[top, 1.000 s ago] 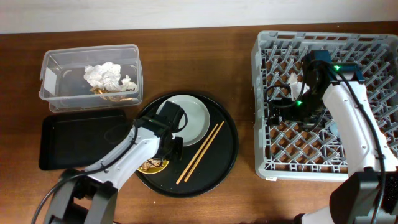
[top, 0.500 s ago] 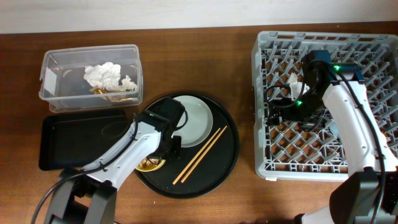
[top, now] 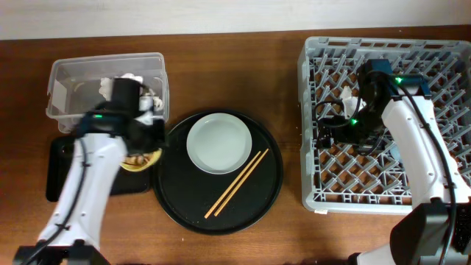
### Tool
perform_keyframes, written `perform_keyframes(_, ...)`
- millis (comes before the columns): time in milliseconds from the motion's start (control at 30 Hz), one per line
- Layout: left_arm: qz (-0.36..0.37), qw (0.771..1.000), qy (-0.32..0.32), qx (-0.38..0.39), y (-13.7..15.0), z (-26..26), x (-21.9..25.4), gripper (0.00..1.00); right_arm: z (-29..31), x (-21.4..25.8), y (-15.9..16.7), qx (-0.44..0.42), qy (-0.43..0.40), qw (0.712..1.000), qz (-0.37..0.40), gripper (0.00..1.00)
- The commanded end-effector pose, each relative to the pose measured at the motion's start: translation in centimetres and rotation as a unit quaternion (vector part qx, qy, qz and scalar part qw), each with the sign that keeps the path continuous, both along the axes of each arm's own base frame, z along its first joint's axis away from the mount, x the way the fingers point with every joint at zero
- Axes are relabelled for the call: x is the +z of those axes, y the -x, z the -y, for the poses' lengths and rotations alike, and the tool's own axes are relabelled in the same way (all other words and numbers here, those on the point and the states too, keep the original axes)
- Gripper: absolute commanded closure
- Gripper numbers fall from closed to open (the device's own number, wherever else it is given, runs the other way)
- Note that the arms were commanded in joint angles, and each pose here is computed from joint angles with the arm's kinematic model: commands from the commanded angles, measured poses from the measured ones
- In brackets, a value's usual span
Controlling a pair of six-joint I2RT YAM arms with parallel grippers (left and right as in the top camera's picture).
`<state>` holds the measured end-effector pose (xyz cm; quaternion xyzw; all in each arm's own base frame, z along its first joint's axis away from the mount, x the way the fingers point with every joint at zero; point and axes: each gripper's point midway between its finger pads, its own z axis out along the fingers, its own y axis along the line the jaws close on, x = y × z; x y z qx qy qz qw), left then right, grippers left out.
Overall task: Sort waste into correct bins and load items into the dishwasher rack
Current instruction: 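Grasp the yellow bowl with the left gripper and lift it, then tip the yellow bowl over the black tray to empty the rice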
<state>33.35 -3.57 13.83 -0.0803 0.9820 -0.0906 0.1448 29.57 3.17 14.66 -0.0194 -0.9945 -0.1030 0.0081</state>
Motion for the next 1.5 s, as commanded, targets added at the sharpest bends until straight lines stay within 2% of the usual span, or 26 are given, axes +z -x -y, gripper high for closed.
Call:
perform_keyframes(0,0.045,0.989,0.138,-0.03,-1.0,-0.7,1.3,1.0,0.0,0.2,-0.3,0.008,0.004,1.0,0.005,0.02)
perform_keyframes(100,0.08,0.967,0.24,-0.04,-1.3,-1.8,1.9,1.0,0.0,0.2,-0.3,0.008,0.004,1.0,0.005,0.02)
perform_keyframes(233,0.092,0.938,0.333,-0.015,-1.2,-3.5,1.1,1.0,0.0,0.2,-0.3,0.008,0.004,1.0,0.005,0.02)
perform_keyframes(367,0.142,0.879,0.455,-0.006,-1.2,-4.7,2.2,1.0,0.0,0.2,-0.3,0.008,0.004,1.0,0.005,0.02)
perform_keyframes(600,0.17,0.835,0.518,0.072,-0.7,-9.1,1.5,1.0,0.0,0.2,-0.2,0.008,0.004,1.0,0.004,0.02)
perform_keyframes(733,0.218,0.782,0.578,0.087,-0.6,-10.7,4.2,1.0,0.0,0.2,-0.2,0.008,0.004,1.0,0.003,0.02)
perform_keyframes(767,0.222,0.78,0.578,0.087,-0.6,-10.9,4.3,1.0,0.0,0.2,-0.2,0.008,0.004,1.0,0.003,0.02)
perform_keyframes(833,0.218,0.798,0.554,0.089,-0.6,-11.3,3.3,1.0,0.0,0.2,-0.2,0.008,0.004,1.0,0.004,0.02)
perform_keyframes(867,0.203,0.798,0.557,0.104,-0.5,-11.5,3.0,1.0,0.0,0.2,-0.2,0.008,0.004,1.0,0.003,0.02)
perform_keyframes(900,0.202,0.776,0.587,0.113,-0.3,-11.2,4.1,1.0,0.0,0.2,-0.2,0.008,0.004,1.0,0.003,0.02)
perform_keyframes(933,0.206,0.771,0.592,0.111,-0.3,-11.2,4.4,1.0,0.0,0.2,-0.2,0.008,0.004,1.0,0.003,0.02)
perform_keyframes(1000,0.213,0.789,0.567,0.106,-0.5,-11.8,3.5,1.0,0.0,0.2,-0.2,0.008,0.004,1.0,0.004,0.02)
perform_keyframes(1033,0.193,0.779,0.582,0.13,-0.4,-12.1,3.4,1.0,0.0,0.2,-0.2,0.008,0.004,1.0,0.003,0.02)
perform_keyframes(1067,0.202,0.767,0.595,0.127,-0.4,-12.1,4.1,1.0,0.0,0.2,-0.1,0.009,0.004,1.0,0.002,0.02)
perform_keyframes(1133,0.207,0.777,0.582,0.123,-0.5,-12.4,3.7,1.0,0.0,0.2,-0.1,0.01,0.004,1.0,0.002,0.02)
perform_keyframes(1167,0.203,0.769,0.592,0.129,-0.4,-12.3,4.0,1.0,0.0,0.2,-0.1,0.01,0.004,1.0,0.001,0.01)
perform_keyframes(1333,0.2,0.793,0.561,0.126,-0.5,-12.6,2.8,1.0,0.0,0.2,0.0,0.01,0.004,1.0,-0.001,0.02)
perform_keyframes(1433,0.226,0.777,0.578,0.109,-0.4,-12.4,4.0,1.0,0.0,0.2,0.0,0.01,0.004,1.0,-0.002,0.02)
perform_keyframes(1467,0.21,0.792,0.561,0.117,-0.4,-12.4,3.0,1.0,0.0,0.2,0.0,0.01,0.004,1.0,-0.002,0.02)
